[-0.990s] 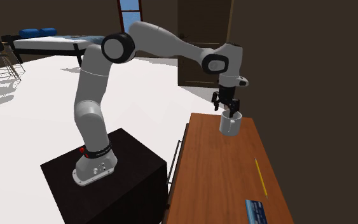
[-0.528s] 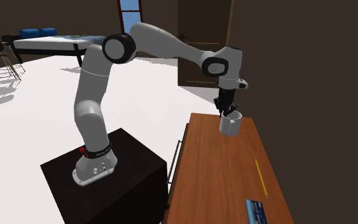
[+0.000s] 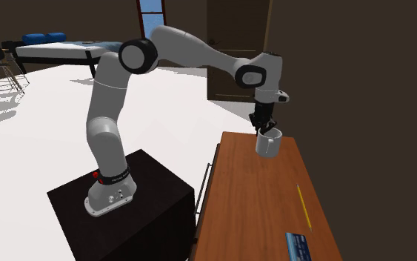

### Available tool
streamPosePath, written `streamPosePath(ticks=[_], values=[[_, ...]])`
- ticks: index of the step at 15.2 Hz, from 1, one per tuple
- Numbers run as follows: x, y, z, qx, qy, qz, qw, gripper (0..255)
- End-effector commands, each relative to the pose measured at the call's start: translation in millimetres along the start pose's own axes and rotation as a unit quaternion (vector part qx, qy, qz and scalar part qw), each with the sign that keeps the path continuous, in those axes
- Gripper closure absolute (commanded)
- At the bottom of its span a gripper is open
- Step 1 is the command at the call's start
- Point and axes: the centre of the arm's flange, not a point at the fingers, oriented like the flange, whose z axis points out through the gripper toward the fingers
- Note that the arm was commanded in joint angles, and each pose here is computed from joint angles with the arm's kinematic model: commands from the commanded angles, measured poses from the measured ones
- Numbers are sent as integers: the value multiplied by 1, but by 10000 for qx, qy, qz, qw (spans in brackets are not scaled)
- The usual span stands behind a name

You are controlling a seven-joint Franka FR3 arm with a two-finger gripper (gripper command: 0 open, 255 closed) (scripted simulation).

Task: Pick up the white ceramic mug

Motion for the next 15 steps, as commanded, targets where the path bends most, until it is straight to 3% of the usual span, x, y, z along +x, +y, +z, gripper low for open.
streamPosePath(ticks=[1, 15], values=[[1, 0, -10, -1, 1, 0, 10000, 255], [1, 0, -74, -1, 1, 0, 10000, 255]])
